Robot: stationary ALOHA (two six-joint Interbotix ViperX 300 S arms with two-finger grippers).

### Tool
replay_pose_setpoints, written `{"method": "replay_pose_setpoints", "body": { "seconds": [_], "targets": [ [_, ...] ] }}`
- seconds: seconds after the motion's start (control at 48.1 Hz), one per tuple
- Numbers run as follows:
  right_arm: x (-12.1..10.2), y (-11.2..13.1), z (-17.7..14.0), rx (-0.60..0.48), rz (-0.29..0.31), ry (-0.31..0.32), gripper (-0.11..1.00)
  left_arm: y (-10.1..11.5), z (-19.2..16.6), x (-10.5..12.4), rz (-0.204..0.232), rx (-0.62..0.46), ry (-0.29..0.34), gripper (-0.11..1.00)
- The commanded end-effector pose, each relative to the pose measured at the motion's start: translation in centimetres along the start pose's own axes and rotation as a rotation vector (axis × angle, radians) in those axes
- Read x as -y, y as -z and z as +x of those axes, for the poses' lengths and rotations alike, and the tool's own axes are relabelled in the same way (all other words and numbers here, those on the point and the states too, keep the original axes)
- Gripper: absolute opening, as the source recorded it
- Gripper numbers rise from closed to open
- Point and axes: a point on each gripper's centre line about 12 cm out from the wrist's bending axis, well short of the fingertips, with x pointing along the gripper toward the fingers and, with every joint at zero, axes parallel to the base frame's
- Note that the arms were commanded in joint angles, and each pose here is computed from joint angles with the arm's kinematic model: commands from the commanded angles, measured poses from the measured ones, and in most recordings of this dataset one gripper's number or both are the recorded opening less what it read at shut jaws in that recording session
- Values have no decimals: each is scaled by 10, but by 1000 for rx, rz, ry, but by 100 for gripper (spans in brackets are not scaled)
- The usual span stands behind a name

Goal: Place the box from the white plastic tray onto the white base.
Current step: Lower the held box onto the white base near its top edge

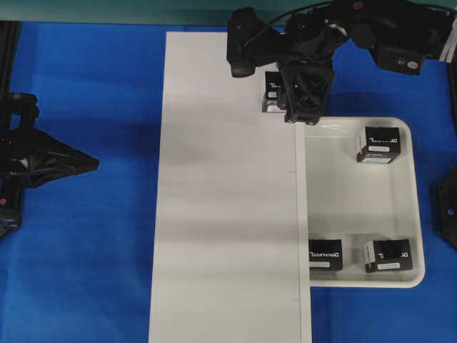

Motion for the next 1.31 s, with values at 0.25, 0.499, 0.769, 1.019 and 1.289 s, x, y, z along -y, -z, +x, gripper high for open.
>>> {"method": "replay_pose_setpoints", "body": {
  "seconds": [0.25, 0.499, 0.769, 1.019, 1.289],
  "targets": [
    [-4, -5, 11, 1, -10, -5, 58, -12, 0, 0, 1, 32, -1, -7],
    [-4, -4, 15, -8, -7, -10, 58, -12, 1, 0, 0, 29, -1, -7],
    [-4, -3, 19, -15, -4, -10, 58, -12, 1, 0, 0, 29, -1, -7],
    [-3, -2, 19, -15, 5, -9, 58, -11, 1, 0, 2, 28, 1, -7],
    [-2, -5, 19, 4, 9, -2, 84, -11, 0, 0, 2, 29, 1, -7]
  ]
}}
